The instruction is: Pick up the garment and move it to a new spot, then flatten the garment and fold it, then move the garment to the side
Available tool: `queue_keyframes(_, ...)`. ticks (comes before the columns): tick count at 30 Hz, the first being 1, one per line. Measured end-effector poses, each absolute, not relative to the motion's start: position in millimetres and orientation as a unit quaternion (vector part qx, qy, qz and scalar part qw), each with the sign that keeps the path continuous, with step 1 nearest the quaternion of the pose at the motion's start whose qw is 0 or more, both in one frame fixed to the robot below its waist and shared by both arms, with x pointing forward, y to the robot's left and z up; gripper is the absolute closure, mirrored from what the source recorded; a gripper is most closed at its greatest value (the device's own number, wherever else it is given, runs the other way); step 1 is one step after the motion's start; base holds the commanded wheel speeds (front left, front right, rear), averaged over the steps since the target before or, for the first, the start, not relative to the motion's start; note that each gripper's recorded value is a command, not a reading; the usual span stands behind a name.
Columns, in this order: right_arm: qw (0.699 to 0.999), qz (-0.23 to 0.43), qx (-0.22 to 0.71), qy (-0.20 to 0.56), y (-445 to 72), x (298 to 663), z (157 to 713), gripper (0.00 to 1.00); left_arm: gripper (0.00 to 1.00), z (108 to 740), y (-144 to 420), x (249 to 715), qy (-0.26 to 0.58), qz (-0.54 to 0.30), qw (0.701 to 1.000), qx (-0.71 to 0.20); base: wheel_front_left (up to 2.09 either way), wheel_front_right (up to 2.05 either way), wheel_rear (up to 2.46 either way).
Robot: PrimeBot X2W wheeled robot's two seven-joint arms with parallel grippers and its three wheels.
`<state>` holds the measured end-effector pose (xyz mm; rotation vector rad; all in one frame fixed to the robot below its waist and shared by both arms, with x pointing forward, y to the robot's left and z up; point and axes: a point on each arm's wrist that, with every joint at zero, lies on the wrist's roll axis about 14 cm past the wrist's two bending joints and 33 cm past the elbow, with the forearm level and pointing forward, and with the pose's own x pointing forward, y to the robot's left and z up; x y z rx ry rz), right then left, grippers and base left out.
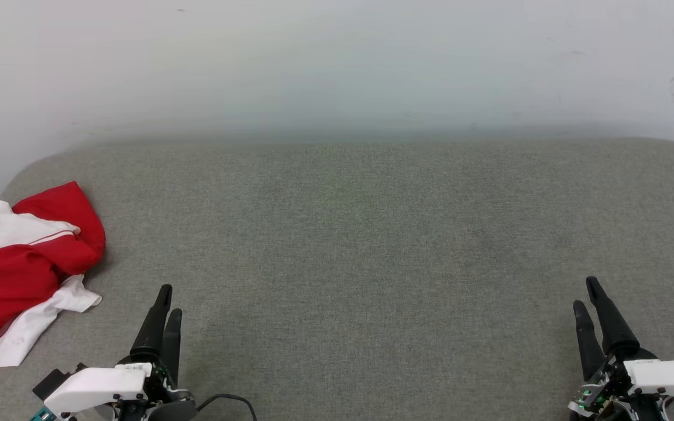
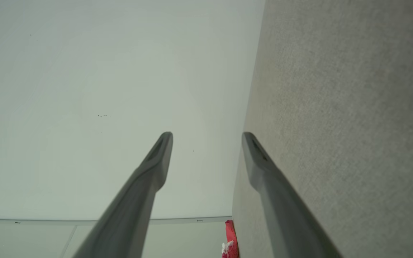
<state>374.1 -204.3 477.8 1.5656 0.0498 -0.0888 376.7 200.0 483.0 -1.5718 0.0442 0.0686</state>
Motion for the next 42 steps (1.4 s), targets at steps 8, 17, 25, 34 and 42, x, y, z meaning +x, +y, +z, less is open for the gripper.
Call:
queue_keyframes(8,0.752,-0.042,0.658,0.004,-210.8,375.3,487.7,0.00,0.00,489.3,206.3,377.9,0.006,0.038,0.745,-0.665,0.00,0.00,0.00)
queue_keyframes(17,0.818,-0.032,0.575,-0.014,-212.6,375.4,502.8,0.00,0.00,503.9,207.0,381.1,-0.002,0.040,0.811,-0.584,0.00,0.00,0.00)
queue_keyframes(25,0.875,-0.006,0.484,-0.030,-202.4,378.0,521.9,0.00,0.00,508.2,204.0,380.7,0.000,0.048,0.859,-0.509,0.00,0.00,0.00)
queue_keyframes(34,0.916,0.001,0.400,-0.033,-196.4,376.0,524.8,0.00,0.00,509.7,202.4,379.2,0.000,0.058,0.902,-0.428,0.00,0.00,0.00)
queue_keyframes(42,0.940,0.000,0.340,-0.033,-195.8,373.0,522.2,0.00,0.00,513.1,201.5,378.7,-0.007,0.061,0.929,-0.365,0.00,0.00,0.00)
